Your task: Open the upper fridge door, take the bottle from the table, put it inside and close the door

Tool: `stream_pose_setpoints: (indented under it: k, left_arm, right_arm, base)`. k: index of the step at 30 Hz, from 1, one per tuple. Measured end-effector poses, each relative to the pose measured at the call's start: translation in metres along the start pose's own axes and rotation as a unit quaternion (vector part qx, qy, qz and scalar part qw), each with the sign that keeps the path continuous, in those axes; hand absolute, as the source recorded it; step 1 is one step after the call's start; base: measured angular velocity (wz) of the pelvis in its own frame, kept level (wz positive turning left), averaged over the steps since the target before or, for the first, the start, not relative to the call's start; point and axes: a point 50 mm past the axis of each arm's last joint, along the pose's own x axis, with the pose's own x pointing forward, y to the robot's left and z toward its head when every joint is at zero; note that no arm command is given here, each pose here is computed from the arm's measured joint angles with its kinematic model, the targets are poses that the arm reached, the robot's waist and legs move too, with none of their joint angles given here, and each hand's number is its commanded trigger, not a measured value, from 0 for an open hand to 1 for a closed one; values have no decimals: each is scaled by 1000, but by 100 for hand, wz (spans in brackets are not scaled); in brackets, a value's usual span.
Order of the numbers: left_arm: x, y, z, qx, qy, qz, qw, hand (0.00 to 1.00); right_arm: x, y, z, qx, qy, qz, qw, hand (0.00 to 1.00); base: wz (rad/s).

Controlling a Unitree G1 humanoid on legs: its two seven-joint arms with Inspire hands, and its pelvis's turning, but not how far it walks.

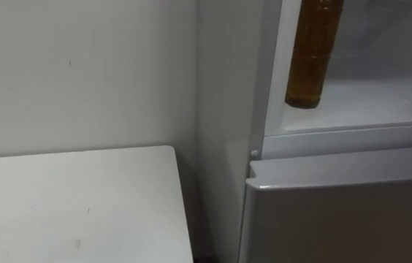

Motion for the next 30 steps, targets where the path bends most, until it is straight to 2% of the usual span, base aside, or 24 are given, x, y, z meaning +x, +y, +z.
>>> stream_pose_setpoints:
  k: [4,13,30]
  left_arm:
    - [-1,-6,0,11,-2,-8,1000,0]
    - [-2,-8,-2,23,1,-5,1000,0]
    - [-2,-10,-2,22,1,-7,1000,0]
  right_arm:
    - [-8,6,-1,-14,-18,29,999,0]
    - [-18,17,-8,-10,3,79,997,0]
    - [-19,21,-7,-5,2,98,995,0]
  base:
    - [0]
    - [0]
    - [0]
